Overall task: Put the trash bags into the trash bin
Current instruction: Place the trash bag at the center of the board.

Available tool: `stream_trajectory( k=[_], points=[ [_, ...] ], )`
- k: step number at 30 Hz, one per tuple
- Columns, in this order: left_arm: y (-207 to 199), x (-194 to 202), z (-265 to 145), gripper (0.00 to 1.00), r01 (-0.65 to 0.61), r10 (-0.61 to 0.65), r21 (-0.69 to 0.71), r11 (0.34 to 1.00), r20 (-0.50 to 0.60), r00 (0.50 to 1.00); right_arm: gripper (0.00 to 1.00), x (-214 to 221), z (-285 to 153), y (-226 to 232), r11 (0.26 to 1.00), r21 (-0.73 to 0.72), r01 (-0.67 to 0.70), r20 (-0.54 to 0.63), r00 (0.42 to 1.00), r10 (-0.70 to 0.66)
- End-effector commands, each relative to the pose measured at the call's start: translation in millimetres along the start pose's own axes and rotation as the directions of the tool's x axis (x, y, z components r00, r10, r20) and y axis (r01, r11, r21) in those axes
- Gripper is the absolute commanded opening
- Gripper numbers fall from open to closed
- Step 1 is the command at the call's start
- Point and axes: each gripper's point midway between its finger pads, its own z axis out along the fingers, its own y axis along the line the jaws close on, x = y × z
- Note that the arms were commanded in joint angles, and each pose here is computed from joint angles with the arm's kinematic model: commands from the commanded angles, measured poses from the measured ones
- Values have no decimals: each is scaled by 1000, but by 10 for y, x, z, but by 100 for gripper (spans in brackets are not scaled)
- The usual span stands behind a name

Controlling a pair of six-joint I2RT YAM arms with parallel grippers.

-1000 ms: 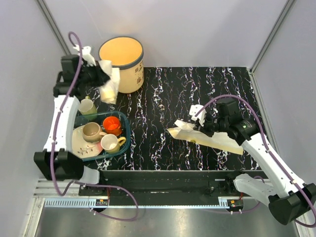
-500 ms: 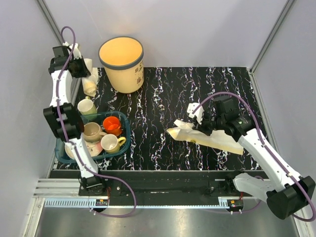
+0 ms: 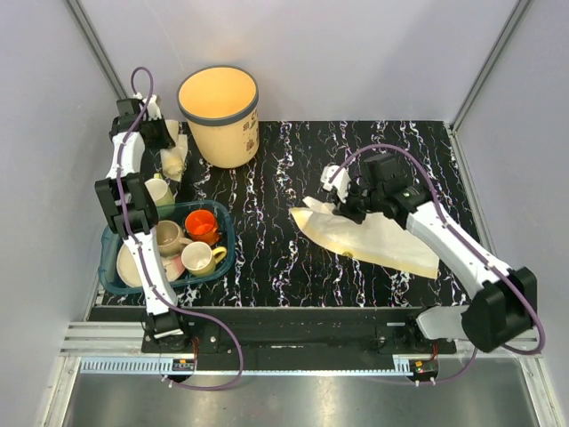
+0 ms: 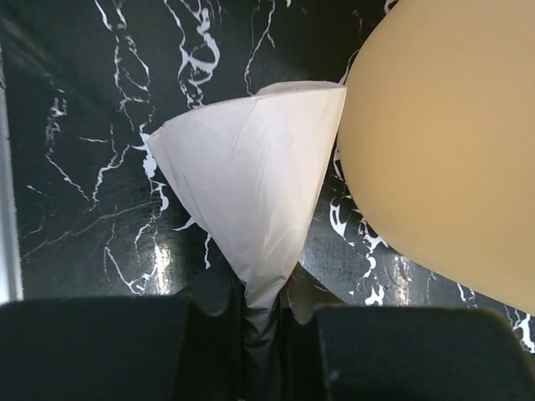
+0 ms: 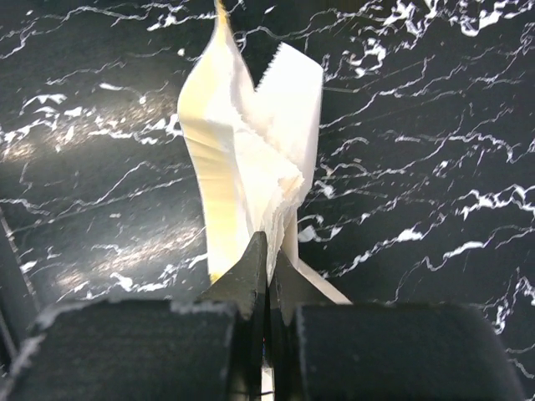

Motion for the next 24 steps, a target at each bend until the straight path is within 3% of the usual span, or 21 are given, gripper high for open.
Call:
stream_trajectory(
  k=[1,6,9,11,12,13,14,16,22,24],
  points=[
    [-28,-149,71,8,-20,19,22,1000,55,998,0,-340,194,-336,997,35,63,87,994,-66],
    [83,24,138,12,5,-5,-24,1000,11,1000,3,-442,508,-618,996,34,85,92,992,-88],
    [55,109,167,22,6,-6,-5,1000,-14,1000,7,-485,706,-777,998,34,61,99,993,-64],
    [59,118,166,28,14,-14,-10,1000,-19,1000,21,-518,826,-859,999,34,18,105,994,-21],
    [84,141,163,40,17,-17,-20,1000,-27,999,30,-544,861,-901,999,40,2,110,994,-6],
    [120,136,149,44,15,-17,-47,999,-30,999,39,-581,902,-989,997,58,-44,108,993,38],
    [141,133,139,47,15,-17,-61,998,-32,999,56,-578,909,-1027,995,67,-74,100,993,67],
    [211,166,107,57,15,-20,-101,995,-50,999,65,-594,903,-1089,990,86,-112,89,991,105],
    [329,272,65,61,20,-35,-166,986,-90,995,88,-535,604,-1073,969,109,-223,81,973,215],
    [346,286,53,64,25,-42,-170,985,-97,994,91,-494,518,-1045,965,108,-239,66,970,233]
  ],
)
